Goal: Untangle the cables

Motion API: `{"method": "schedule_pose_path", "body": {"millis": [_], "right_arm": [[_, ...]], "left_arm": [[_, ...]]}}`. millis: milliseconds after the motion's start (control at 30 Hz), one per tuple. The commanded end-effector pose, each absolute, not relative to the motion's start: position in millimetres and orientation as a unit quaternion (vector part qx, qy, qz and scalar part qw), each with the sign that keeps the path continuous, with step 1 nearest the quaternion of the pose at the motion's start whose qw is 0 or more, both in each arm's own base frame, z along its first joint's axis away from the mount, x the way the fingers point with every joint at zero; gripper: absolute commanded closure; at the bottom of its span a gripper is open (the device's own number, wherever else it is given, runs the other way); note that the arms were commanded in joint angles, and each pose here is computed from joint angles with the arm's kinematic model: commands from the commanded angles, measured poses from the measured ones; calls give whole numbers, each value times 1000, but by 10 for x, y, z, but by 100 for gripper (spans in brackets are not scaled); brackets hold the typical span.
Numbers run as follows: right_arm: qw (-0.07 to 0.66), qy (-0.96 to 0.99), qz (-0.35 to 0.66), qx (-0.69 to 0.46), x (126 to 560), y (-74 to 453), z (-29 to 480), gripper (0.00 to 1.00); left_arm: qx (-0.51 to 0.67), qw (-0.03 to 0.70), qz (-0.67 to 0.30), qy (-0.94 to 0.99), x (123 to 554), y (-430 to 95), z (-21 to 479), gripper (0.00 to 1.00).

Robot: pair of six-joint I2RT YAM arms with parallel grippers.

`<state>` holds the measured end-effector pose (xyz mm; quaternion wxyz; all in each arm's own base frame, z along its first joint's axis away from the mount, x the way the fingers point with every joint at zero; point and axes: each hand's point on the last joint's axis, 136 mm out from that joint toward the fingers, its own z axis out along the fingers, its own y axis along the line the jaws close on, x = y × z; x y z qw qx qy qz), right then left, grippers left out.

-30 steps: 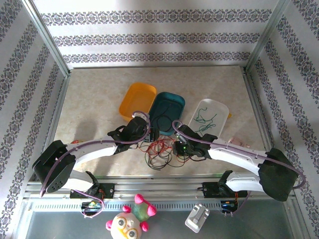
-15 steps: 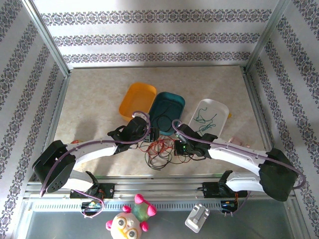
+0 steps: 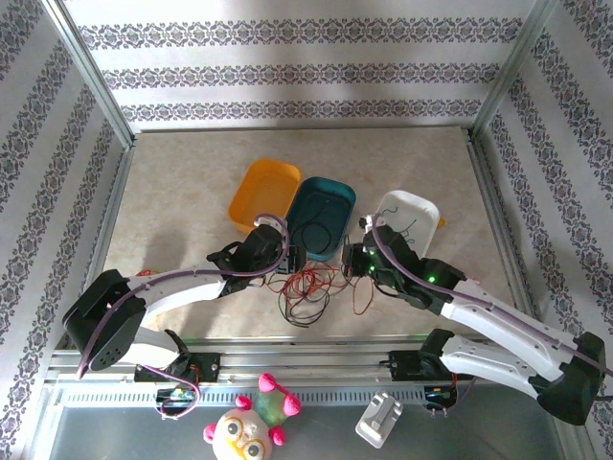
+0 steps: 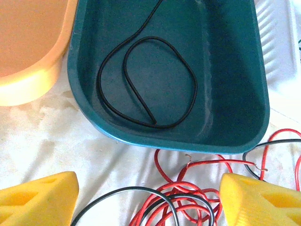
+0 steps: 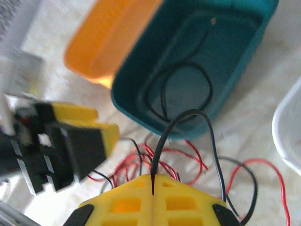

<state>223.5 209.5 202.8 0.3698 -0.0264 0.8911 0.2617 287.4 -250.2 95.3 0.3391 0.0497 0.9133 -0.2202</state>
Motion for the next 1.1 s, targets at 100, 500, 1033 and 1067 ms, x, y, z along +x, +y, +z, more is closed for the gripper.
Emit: {"method": "schedule_pose_path", "body": {"millis": [100, 500, 1033, 1067], "right_arm": [[486, 827, 279, -36, 2494, 2105, 2931, 100], [520, 797, 300, -65, 2981, 2305, 3383, 100], [451, 832, 318, -54, 3686, 2605, 2608, 99], [445, 836, 317, -50, 3722, 2619, 2508, 100]], "left_arm": [[63, 345, -230, 908, 2891, -2595, 1032, 22], [60, 349, -219, 909, 2867, -2518, 1032, 22], [50, 357, -205, 910, 2843, -2406, 1020, 22], [50, 356, -204, 910, 2845, -2406, 1019, 22]]}}
